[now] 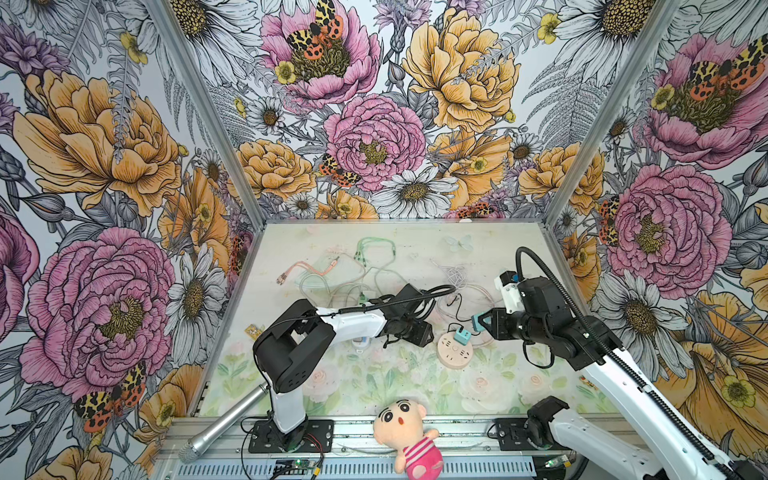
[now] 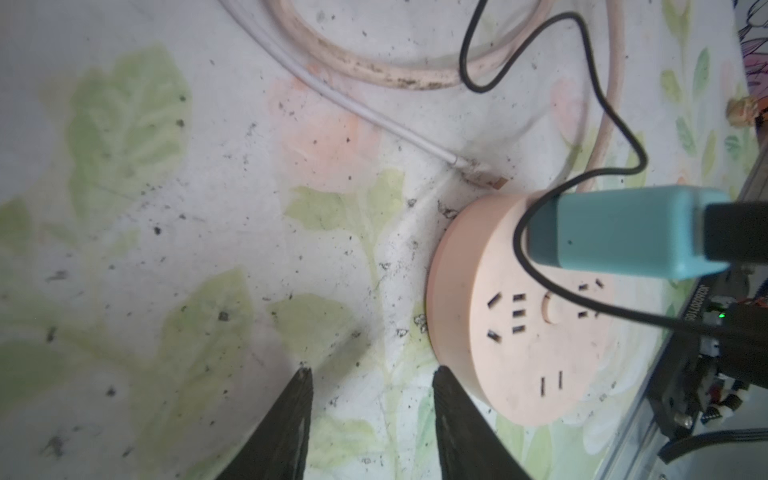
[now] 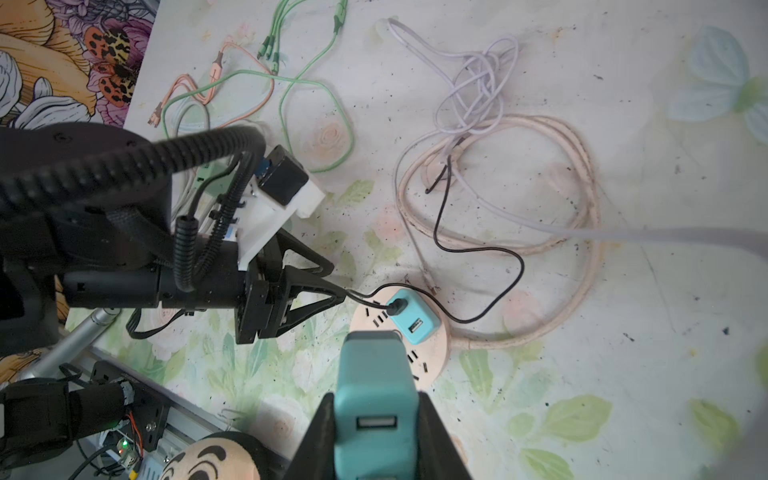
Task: Insert the plug
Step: 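Lower the teal charger over the pink socket with the right gripper while the left hovers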
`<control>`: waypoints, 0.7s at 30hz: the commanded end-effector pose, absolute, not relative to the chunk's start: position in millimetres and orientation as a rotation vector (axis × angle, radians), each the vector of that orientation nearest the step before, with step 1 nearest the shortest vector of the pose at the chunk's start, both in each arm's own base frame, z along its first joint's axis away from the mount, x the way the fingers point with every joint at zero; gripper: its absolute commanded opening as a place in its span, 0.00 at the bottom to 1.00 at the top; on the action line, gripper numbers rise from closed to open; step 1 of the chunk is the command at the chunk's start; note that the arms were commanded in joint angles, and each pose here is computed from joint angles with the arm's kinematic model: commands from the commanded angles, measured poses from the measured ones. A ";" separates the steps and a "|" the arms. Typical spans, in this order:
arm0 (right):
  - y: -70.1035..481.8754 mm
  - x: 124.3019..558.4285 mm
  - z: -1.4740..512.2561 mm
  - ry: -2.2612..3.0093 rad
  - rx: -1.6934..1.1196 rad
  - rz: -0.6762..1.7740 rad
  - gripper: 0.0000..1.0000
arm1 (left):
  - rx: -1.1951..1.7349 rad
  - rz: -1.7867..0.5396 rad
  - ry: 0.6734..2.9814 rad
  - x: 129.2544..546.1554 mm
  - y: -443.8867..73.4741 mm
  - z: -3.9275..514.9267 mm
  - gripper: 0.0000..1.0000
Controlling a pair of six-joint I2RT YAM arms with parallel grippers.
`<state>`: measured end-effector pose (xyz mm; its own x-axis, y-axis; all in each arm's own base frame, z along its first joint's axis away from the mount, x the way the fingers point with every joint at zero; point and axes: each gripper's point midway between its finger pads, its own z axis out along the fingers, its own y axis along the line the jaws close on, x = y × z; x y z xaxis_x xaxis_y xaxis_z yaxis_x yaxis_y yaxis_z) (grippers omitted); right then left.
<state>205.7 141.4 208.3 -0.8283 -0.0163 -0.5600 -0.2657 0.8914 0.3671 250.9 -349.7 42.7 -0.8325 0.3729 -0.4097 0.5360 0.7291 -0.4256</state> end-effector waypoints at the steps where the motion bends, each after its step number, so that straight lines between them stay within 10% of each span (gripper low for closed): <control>1: 165.7 203.7 212.8 2.417 -0.377 0.652 0.00 | 0.631 -0.902 2.584 256.0 -349.8 65.1 0.49; 21: 219.7 209.1 184.3 2.349 -1.193 0.387 0.00 | 0.572 -0.823 2.597 268.0 -310.2 72.9 0.49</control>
<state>205.4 221.8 181.3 -0.5983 -0.5889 -0.5433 -0.7515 0.6477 0.1255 267.4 -319.5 67.0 -0.8639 0.2670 -0.4271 0.4659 0.7459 -0.4760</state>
